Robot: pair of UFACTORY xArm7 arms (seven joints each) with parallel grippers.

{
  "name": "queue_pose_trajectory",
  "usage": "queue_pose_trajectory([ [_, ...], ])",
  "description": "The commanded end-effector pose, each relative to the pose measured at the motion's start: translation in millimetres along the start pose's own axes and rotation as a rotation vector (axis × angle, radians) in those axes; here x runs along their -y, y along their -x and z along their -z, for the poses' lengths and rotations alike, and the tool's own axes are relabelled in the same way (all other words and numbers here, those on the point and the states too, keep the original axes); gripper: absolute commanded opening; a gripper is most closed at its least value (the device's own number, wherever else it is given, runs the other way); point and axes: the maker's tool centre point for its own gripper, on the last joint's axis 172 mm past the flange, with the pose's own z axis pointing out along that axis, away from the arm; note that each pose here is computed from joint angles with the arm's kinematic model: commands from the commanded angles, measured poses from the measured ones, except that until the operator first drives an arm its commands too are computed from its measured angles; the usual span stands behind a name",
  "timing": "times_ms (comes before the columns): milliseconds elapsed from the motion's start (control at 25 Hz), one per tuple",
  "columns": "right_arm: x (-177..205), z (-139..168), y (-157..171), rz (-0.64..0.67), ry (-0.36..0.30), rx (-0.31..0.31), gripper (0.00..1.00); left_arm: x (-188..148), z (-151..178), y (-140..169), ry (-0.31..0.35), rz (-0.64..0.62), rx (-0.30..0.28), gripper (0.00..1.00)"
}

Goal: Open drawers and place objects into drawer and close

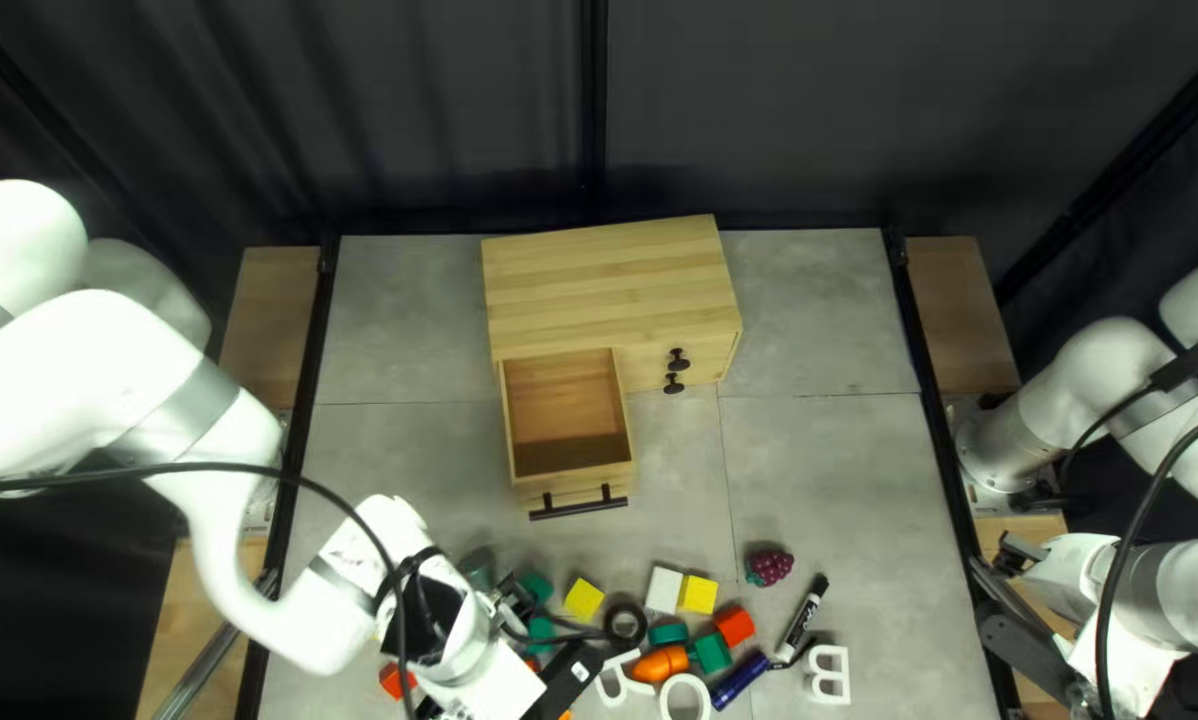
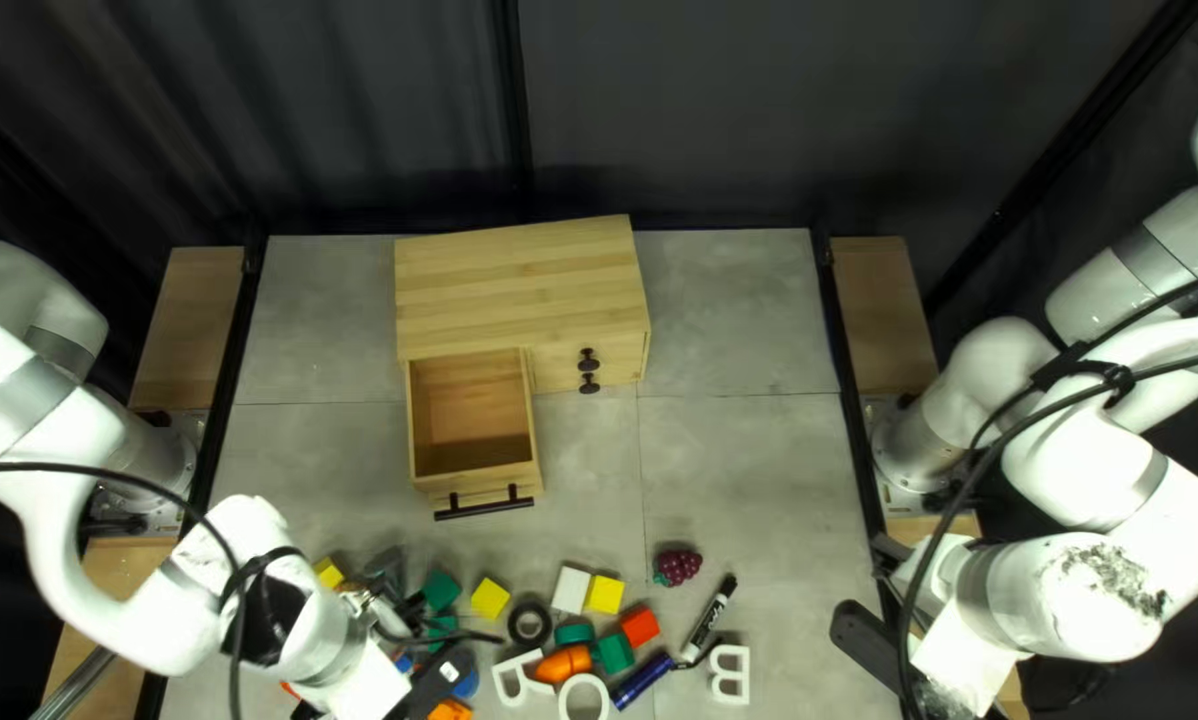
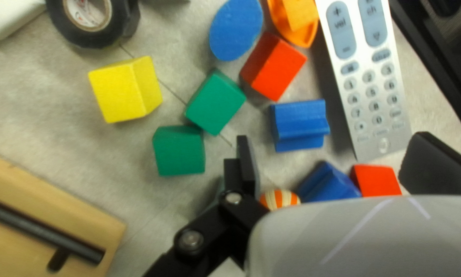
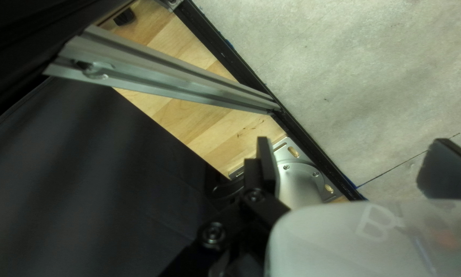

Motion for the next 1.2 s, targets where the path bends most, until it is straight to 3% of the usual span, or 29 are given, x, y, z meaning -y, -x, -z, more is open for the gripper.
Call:
queue_pose_trajectory([
  [40,0,0,0,0.000,0.000,0.000,1.00,-2,-11,2,0.021,0.025,-0.012,1.00],
  [1000,0,0,0,0.000,0.000,0.000,1.00,-13,-32,17,0.051,0.124,-0.006,1.00],
  [1040,0,0,0,0.000,0.000,0.000,1.00,-13,-33,18,0.051,0.124,-0.006,0.99],
  [1120,0,0,0,0.000,0.000,0.000,1.00,-12,-36,18,0.056,0.124,-0.004,0.84],
  [1200,0,0,0,0.000,0.000,0.000,1.00,-12,-39,18,0.061,0.124,-0.004,0.80],
])
